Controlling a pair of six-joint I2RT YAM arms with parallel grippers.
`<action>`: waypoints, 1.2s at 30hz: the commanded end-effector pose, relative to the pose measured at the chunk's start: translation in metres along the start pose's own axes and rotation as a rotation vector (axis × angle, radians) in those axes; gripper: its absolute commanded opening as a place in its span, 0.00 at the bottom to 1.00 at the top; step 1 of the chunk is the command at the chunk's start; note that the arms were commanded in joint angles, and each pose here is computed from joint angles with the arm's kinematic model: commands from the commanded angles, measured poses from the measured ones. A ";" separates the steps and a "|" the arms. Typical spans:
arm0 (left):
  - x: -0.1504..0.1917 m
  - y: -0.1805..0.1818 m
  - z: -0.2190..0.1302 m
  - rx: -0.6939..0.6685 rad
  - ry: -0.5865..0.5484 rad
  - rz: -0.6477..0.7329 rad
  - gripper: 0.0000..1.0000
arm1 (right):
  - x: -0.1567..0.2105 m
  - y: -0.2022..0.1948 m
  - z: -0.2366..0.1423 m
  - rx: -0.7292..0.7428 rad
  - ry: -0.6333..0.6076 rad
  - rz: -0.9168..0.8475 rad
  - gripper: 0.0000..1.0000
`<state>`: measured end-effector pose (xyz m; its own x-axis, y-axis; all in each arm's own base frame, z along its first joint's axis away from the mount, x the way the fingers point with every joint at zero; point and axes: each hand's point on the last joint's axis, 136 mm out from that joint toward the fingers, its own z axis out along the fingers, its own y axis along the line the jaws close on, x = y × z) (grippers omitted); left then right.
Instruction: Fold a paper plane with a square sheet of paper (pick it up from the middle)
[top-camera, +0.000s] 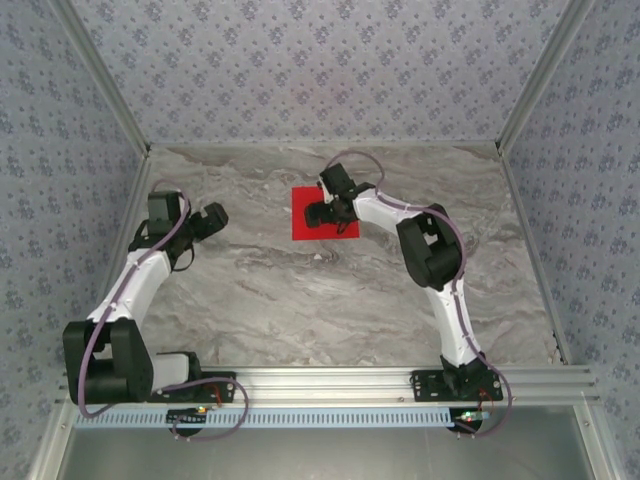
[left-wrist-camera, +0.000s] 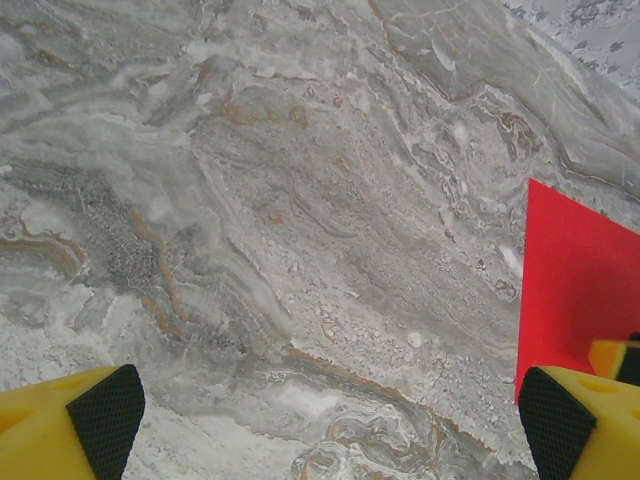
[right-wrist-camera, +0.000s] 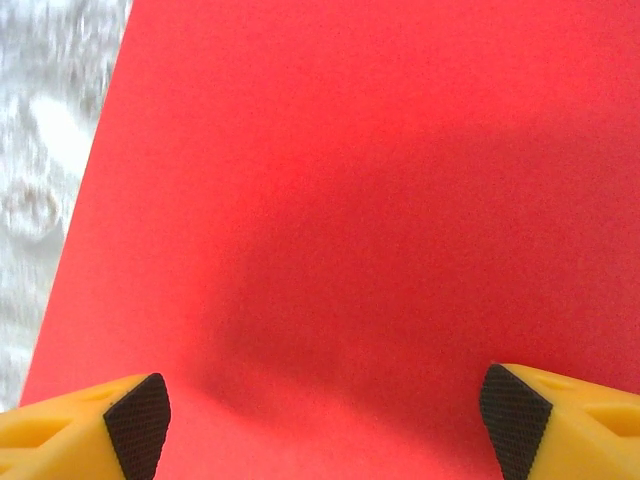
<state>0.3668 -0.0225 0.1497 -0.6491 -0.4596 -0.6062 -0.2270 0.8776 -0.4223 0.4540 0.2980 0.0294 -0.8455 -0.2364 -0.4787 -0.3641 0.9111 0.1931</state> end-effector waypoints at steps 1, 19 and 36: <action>-0.007 -0.013 0.003 0.048 -0.015 -0.006 0.99 | 0.109 -0.011 0.002 0.005 0.327 -0.048 0.85; 0.012 -0.039 0.021 0.111 0.086 -0.111 0.99 | 0.045 -0.017 -0.076 0.153 0.009 0.187 0.83; 0.037 -0.069 0.026 0.201 0.164 -0.065 0.99 | 0.088 0.000 -0.016 0.198 0.196 0.149 0.77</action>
<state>0.3734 -0.0912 0.1351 -0.7355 -0.5031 -0.4538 -0.1808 0.7912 -0.5842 0.4117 0.2742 0.0262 -0.9206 -0.0695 -0.3843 -0.1258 0.9843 0.1235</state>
